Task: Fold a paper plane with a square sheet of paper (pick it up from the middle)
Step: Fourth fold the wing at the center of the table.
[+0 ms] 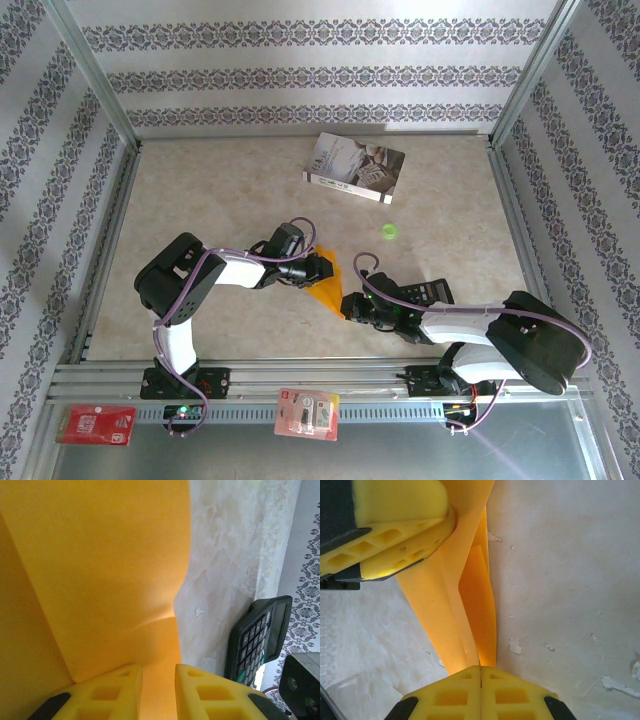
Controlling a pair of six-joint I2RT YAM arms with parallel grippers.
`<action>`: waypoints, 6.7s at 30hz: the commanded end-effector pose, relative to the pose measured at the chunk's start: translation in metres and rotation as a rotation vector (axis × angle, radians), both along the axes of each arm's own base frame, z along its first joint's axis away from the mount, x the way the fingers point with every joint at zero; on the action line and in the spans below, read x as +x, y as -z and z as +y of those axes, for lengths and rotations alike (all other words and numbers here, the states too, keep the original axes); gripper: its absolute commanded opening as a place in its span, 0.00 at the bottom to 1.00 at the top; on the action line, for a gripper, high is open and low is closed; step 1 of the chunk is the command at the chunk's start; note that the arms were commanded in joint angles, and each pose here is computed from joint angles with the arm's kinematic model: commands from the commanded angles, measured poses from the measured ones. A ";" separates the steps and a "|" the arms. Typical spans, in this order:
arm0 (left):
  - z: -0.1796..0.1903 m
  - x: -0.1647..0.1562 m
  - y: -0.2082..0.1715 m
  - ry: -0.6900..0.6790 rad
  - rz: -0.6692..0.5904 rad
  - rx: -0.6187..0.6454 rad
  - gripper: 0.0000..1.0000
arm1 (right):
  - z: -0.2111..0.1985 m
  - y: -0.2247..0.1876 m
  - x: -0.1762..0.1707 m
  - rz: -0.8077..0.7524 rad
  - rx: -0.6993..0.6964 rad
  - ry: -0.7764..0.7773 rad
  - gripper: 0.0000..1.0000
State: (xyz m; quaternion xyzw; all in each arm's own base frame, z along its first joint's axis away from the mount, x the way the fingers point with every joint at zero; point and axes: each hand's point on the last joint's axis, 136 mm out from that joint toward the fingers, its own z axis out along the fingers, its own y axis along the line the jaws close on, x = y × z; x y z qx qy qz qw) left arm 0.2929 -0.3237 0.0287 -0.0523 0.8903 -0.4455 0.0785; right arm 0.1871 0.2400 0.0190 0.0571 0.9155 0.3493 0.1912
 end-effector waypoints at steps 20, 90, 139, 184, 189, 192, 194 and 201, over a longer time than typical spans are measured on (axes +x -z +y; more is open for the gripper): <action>0.018 -0.001 0.024 -0.042 0.028 0.059 0.23 | -0.008 0.019 -0.008 0.056 -0.060 -0.020 0.08; 0.022 -0.001 0.024 -0.048 0.034 0.065 0.23 | 0.008 0.013 -0.003 0.062 -0.079 -0.162 0.09; 0.022 0.000 0.026 -0.049 0.038 0.072 0.23 | 0.023 -0.002 0.019 0.057 -0.047 -0.180 0.11; 0.029 -0.002 0.036 -0.054 0.050 0.110 0.23 | -0.003 0.035 -0.034 0.213 -0.047 -0.174 0.08; 0.030 -0.002 0.037 -0.055 0.051 0.113 0.23 | -0.005 0.036 -0.041 0.215 -0.058 -0.176 0.08; 0.030 -0.002 0.037 -0.057 0.050 0.114 0.23 | -0.008 0.039 -0.047 0.223 -0.069 -0.175 0.08; 0.030 -0.002 0.038 -0.056 0.051 0.116 0.23 | -0.010 0.040 -0.050 0.226 -0.073 -0.174 0.08; 0.030 -0.001 0.037 -0.058 0.050 0.116 0.23 | -0.013 0.042 -0.060 0.239 -0.094 -0.186 0.07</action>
